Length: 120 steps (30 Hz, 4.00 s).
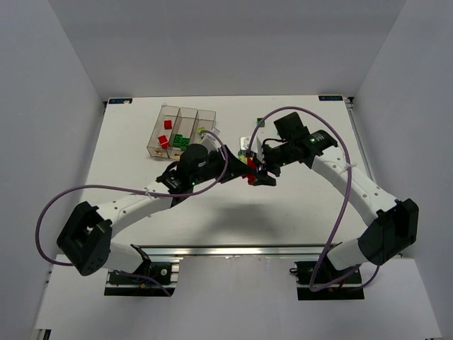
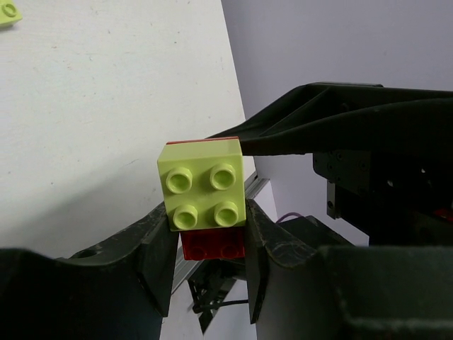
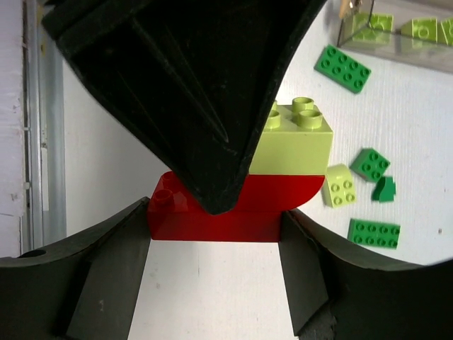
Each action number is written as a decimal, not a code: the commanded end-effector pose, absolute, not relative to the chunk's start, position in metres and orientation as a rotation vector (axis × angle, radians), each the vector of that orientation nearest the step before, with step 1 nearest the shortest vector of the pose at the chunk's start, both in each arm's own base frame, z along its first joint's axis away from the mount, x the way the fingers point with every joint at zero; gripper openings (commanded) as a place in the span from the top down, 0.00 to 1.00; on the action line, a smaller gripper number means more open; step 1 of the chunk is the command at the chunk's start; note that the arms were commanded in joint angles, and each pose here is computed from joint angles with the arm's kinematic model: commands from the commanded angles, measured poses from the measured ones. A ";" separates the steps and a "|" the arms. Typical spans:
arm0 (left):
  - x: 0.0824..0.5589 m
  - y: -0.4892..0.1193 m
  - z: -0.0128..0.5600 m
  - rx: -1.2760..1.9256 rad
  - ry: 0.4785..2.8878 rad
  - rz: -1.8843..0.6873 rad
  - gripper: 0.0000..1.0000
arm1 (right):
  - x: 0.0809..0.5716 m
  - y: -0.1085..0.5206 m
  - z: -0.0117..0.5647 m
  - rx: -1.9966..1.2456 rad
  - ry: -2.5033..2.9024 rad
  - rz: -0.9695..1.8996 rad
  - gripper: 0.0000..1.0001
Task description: Sort the legos into containers by color
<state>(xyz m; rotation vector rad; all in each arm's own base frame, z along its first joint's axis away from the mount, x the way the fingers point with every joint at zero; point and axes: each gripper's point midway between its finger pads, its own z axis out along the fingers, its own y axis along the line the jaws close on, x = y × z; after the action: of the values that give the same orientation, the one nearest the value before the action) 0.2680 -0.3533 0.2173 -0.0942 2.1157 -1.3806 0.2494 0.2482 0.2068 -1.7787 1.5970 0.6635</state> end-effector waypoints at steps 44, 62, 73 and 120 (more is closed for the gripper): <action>0.214 -0.054 0.373 -0.649 1.672 -0.524 1.00 | 0.444 0.575 0.204 -0.928 1.363 0.872 0.97; 0.213 -0.057 0.360 -0.683 1.684 -0.563 1.00 | 0.468 0.593 0.178 -0.834 1.276 0.738 0.73; 0.212 -0.058 0.355 -0.702 1.687 -0.574 1.00 | 0.469 0.594 0.171 -0.848 1.241 0.709 0.17; 0.210 -0.260 0.334 0.429 1.474 -1.393 1.00 | 0.230 0.294 0.352 -1.191 1.489 1.814 0.12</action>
<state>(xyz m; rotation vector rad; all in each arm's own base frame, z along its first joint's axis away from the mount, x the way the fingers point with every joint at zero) 0.2215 -0.2589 0.3128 0.3797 1.5806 -1.3548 0.2538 0.2962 0.3232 -1.0805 1.6102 1.7902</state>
